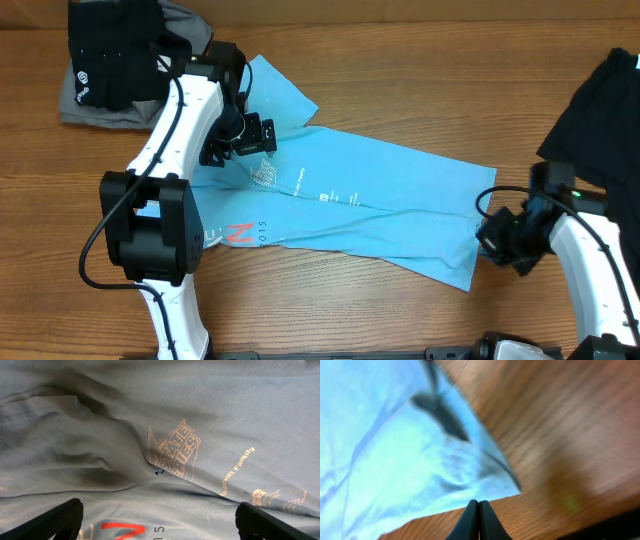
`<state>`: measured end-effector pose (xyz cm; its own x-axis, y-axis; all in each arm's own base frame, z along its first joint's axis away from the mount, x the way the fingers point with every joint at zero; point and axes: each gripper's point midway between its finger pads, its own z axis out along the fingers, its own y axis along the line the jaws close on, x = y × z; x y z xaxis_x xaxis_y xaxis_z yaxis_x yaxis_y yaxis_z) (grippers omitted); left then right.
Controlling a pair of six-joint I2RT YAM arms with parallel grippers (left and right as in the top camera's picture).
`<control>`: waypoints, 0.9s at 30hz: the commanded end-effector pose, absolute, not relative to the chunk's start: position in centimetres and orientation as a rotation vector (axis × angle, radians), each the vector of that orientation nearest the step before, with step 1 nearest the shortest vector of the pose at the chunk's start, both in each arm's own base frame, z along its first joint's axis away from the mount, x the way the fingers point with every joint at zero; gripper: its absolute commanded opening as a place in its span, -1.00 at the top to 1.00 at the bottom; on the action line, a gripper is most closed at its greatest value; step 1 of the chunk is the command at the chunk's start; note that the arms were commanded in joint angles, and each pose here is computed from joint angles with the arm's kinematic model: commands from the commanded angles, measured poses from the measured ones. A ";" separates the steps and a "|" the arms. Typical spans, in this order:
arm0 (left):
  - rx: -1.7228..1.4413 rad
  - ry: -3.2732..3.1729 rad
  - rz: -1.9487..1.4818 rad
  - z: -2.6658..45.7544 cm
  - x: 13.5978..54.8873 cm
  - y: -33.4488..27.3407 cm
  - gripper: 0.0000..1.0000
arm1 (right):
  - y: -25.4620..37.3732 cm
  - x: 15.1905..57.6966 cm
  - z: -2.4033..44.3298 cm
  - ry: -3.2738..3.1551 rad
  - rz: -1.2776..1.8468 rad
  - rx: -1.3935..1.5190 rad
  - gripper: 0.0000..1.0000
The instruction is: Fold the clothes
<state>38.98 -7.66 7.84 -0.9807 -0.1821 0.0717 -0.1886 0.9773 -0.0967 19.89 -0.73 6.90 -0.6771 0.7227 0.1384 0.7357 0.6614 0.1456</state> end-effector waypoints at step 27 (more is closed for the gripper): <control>0.264 -3.090 0.152 8.7 39.3 -7.7 -1.00 | 4.4 19.9 -1.3 -2.674 -0.250 -1.029 0.92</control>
<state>38.92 -7.65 7.84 -0.9805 -0.1822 0.0742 -0.1888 0.9773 -0.0958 21.27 4.78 -0.16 -0.7459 0.6015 0.2859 0.6510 0.7492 0.1223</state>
